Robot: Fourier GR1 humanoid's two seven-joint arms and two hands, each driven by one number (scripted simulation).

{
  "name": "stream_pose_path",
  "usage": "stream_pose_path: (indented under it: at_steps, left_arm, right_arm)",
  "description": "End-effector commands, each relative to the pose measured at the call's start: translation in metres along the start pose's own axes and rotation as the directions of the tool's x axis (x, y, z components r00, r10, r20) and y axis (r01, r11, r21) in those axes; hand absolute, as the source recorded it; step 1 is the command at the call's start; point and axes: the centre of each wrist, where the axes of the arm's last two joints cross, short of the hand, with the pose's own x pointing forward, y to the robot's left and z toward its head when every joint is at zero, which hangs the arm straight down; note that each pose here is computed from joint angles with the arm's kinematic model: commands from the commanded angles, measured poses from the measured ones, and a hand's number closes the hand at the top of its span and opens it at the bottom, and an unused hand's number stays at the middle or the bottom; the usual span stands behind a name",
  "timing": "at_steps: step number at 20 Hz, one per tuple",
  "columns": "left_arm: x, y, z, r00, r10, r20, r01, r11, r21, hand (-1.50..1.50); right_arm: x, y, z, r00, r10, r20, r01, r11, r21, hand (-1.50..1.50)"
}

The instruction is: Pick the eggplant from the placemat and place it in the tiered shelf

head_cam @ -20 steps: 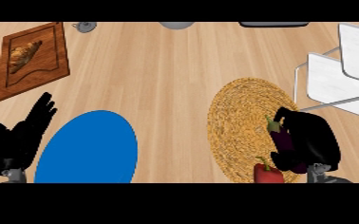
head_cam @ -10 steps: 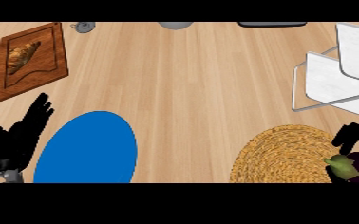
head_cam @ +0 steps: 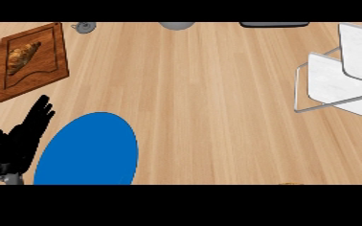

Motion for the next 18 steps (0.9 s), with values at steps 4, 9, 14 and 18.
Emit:
stream_pose_path:
  at_steps: [4, 9, 14, 18]
  left_arm:
    - [-0.014, -0.014, -0.003, 1.000, -0.011, 0.006, 0.011, 1.000, -0.012, 0.00]
    - [-0.006, -0.014, -0.004, 1.000, 0.001, 0.008, -0.001, 1.000, -0.010, 0.00]
    - [0.005, 0.000, -0.005, 1.000, -0.008, 0.019, 0.008, 1.000, -0.014, 0.00]
    - [-0.001, -0.015, -0.012, 1.000, -0.005, 0.021, 0.006, 0.999, -0.032, 0.00]
  right_arm:
    - [0.023, -0.063, 0.013, 0.995, -0.078, 0.055, 0.084, 0.989, -0.123, 1.50]
    - [0.048, -0.118, 0.012, 0.999, -0.024, 0.049, 0.036, 0.965, -0.259, 1.50]
    - [0.060, -0.154, 0.001, 0.995, 0.091, -0.047, -0.101, 0.953, -0.284, 1.50]
    - [0.071, -0.170, -0.023, 0.985, 0.141, -0.098, -0.164, 0.941, -0.295, 1.50]
